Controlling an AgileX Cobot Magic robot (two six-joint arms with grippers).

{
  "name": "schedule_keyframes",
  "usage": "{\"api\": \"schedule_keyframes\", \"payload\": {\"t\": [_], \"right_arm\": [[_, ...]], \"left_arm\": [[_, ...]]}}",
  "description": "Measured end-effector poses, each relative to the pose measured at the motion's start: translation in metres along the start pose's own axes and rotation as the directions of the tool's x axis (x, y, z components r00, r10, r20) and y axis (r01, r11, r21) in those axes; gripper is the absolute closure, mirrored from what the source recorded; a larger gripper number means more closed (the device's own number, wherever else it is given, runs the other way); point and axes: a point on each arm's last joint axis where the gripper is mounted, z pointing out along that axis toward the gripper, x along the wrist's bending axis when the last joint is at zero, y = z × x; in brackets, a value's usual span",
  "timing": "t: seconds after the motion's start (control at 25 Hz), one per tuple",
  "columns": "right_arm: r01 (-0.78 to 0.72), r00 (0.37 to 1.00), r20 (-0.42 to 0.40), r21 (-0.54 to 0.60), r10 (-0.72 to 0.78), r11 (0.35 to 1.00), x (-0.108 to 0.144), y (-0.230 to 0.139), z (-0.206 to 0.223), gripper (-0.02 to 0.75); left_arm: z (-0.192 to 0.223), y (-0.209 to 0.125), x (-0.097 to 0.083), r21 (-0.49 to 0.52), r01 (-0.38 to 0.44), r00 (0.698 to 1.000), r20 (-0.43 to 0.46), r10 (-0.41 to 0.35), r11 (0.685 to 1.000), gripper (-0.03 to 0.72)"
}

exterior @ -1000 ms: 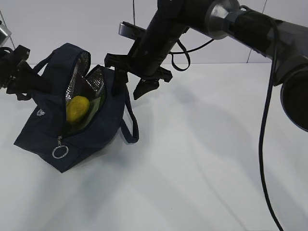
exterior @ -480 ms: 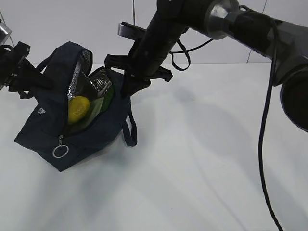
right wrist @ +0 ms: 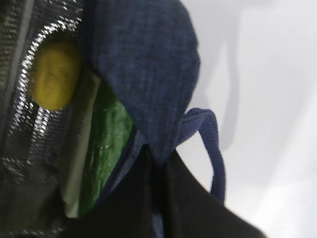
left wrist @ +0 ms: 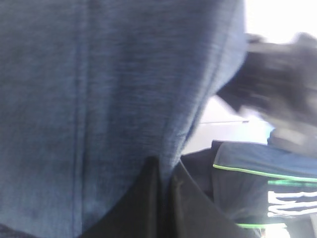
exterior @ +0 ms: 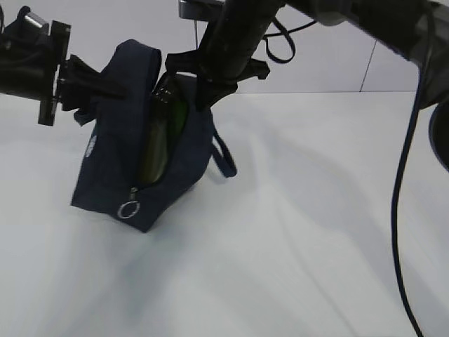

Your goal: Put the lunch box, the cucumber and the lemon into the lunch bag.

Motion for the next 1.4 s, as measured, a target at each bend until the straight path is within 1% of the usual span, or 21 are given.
{"api": "schedule_keyframes", "payload": {"t": [0.2,0.28,0.36,0.44,0.52,0.56,0.64,0.68,0.76,0.84,0.88,1.0,1.24,1.4], "right_arm": [[0.066,0.991,0.124,-0.084,-0.055,0.994,-0.001,0.005,-0.044,0.734],[0.081,0.987,0.146,-0.113,-0.064,0.99,0.001,0.005,-0.062,0.734],[0.089,0.986,0.149,-0.133,-0.069,0.987,0.003,0.006,-0.073,0.734],[0.09,0.986,0.153,-0.132,-0.07,0.987,0.003,0.005,-0.075,0.734],[0.092,0.981,0.18,-0.104,-0.072,0.99,-0.002,0.002,-0.068,0.734],[0.094,0.978,0.196,-0.091,-0.074,0.991,-0.004,0.0,-0.065,0.734],[0.092,0.975,0.209,-0.066,-0.076,0.994,-0.007,-0.003,-0.058,0.734],[0.093,0.973,0.216,-0.063,-0.078,0.994,-0.008,-0.003,-0.058,0.734],[0.096,0.971,0.224,-0.063,-0.079,0.993,-0.008,-0.004,-0.06,0.735],[0.101,0.969,0.233,-0.073,-0.081,0.992,-0.008,-0.003,-0.065,0.735],[0.102,0.969,0.235,-0.075,-0.082,0.992,-0.008,-0.003,-0.067,0.735],[0.108,0.965,0.248,-0.065,-0.088,0.992,-0.009,-0.006,-0.068,0.735],[0.102,0.962,0.257,-0.013,-0.096,0.995,-0.015,-0.013,-0.051,0.735],[0.108,0.957,0.272,-0.004,-0.103,0.994,-0.017,-0.013,-0.046,0.735]], "left_arm": [[0.032,-0.008,-0.025,0.013,0.028,0.992,0.119,-0.029,1.0,0.694],[0.038,-0.01,-0.03,0.015,0.032,0.99,0.139,-0.034,0.999,0.694],[0.041,-0.01,-0.032,0.005,0.038,0.99,0.138,-0.038,0.999,0.694],[0.045,-0.01,-0.03,-0.005,0.058,0.99,0.129,-0.057,0.998,0.694],[0.051,-0.007,-0.019,-0.009,0.1,0.988,0.117,-0.098,0.995,0.694],[0.054,-0.006,-0.014,-0.01,0.125,0.986,0.112,-0.123,0.992,0.694],[0.062,-0.005,0.001,0.001,0.202,0.974,0.108,-0.201,0.979,0.694],[0.065,-0.005,0.006,0.009,0.243,0.963,0.119,-0.242,0.97,0.694],[0.075,-0.005,0.014,0.041,0.338,0.926,0.167,-0.34,0.94,0.694],[0.085,-0.007,0.016,0.057,0.391,0.898,0.196,-0.394,0.919,0.694],[0.09,-0.009,0.016,0.066,0.402,0.892,0.199,-0.407,0.913,0.694],[0.097,-0.013,0.014,0.085,0.398,0.893,0.192,-0.407,0.913,0.694],[0.098,-0.018,0.019,0.114,0.365,0.915,0.142,-0.378,0.924,0.694],[0.098,-0.019,0.019,0.12,0.359,0.918,0.133,-0.373,0.926,0.694]]}}
